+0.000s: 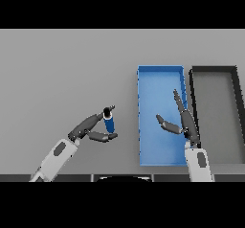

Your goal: Pick up the blue pipe and place it into the blue bin.

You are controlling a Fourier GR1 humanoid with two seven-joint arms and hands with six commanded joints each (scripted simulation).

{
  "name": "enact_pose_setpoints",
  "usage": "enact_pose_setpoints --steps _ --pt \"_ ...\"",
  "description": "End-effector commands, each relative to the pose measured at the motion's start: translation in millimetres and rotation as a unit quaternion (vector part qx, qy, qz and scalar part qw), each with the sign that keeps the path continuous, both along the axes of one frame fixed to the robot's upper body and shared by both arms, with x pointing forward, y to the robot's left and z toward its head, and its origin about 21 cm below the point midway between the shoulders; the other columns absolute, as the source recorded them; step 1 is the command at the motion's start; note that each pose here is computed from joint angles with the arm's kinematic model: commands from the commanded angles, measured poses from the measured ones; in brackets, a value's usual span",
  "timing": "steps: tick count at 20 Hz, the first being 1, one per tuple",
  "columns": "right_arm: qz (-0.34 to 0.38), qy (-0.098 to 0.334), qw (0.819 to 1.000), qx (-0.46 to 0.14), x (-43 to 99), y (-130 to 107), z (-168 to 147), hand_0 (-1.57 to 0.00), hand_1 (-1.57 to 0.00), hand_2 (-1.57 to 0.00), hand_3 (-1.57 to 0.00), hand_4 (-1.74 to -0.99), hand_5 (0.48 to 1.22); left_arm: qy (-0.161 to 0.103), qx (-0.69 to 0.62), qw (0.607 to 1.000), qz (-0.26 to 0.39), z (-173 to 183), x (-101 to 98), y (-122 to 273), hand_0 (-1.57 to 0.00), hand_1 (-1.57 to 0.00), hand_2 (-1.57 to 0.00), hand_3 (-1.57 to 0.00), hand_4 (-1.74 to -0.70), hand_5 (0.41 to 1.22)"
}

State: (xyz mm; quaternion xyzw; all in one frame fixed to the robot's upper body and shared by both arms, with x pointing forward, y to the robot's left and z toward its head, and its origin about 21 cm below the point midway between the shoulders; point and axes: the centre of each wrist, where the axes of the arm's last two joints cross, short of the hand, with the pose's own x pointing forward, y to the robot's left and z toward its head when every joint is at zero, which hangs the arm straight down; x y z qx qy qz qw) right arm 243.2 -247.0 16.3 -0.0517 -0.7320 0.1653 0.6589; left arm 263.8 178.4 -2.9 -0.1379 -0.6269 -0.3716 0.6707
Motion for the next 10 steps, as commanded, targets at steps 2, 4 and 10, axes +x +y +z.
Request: enact_pose_setpoints --steps 2,4,10 --pt "-0.003 0.005 1.0 0.007 -2.1 -3.0 -1.0 0.0 0.0 0.0 0.0 -1.201 0.548 -0.008 0.002 1.0 0.001 -12.6 -1.6 -3.3 0.0 0.0 0.0 0.0 -1.12 0.494" --pt "-0.003 0.003 1.0 0.002 -1.2 -3.6 0.5 0.0 0.0 0.0 0.0 -1.198 0.547 -0.015 0.0 1.0 0.004 -18.6 -0.2 -12.6 0.0 0.0 -0.01 0.0 -1.1 0.506" --pt "-0.003 0.008 1.0 -0.003 2.6 -3.6 -1.3 0.0 0.0 0.0 0.0 -1.196 0.56 0.016 -0.082 0.996 0.001 -22.5 7.0 -27.0 -0.04 -0.25 -0.42 -0.35 -1.27 0.675"
